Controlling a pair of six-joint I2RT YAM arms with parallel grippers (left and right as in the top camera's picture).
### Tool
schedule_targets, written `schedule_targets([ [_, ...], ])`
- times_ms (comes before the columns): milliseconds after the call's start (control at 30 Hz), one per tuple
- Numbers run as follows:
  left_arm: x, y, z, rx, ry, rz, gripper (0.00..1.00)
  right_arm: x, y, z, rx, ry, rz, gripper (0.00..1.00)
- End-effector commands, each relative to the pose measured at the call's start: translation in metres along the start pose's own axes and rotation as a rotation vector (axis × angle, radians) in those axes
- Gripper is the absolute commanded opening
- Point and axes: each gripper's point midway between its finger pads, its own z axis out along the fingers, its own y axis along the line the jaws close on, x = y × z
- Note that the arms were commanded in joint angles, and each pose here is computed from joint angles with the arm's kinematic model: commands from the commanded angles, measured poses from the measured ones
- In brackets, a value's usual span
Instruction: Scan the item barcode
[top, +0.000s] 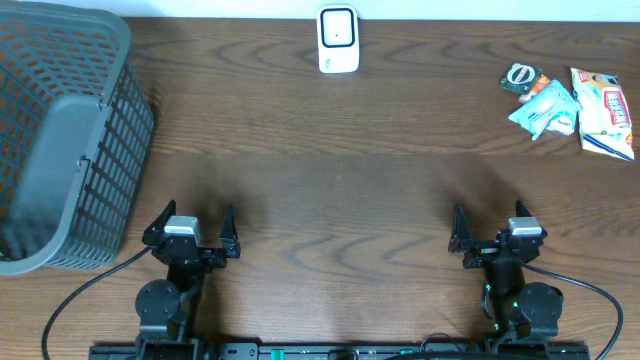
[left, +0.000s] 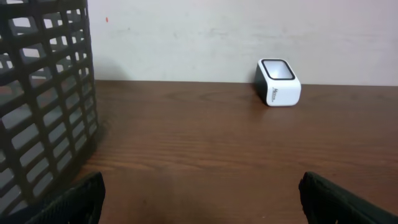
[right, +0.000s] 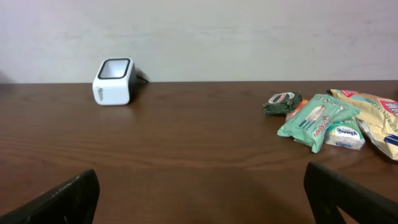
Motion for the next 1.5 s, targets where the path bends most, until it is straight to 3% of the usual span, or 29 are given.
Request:
schedule_targets([
  [0, 0.0143, 0.002, 0.0, -0.009, 0.048, 0.013, 0.98, 0.001, 0.0031, -0.0001, -0.011, 0.001, -0.016, 0.99],
  [200, 0.015, -0.0033, 0.0001, 0.016, 0.05, 0.074, 0.97, 0.001, 0.0031, -0.0001, -0.011, 0.001, -0.016, 0.99],
  [1467, 0.0151, 0.0023, 0.0, -0.017, 0.051, 0.066, 0.97, 0.0009, 0.0031, -0.0001, -0.011, 0.0, -0.016, 0.99],
])
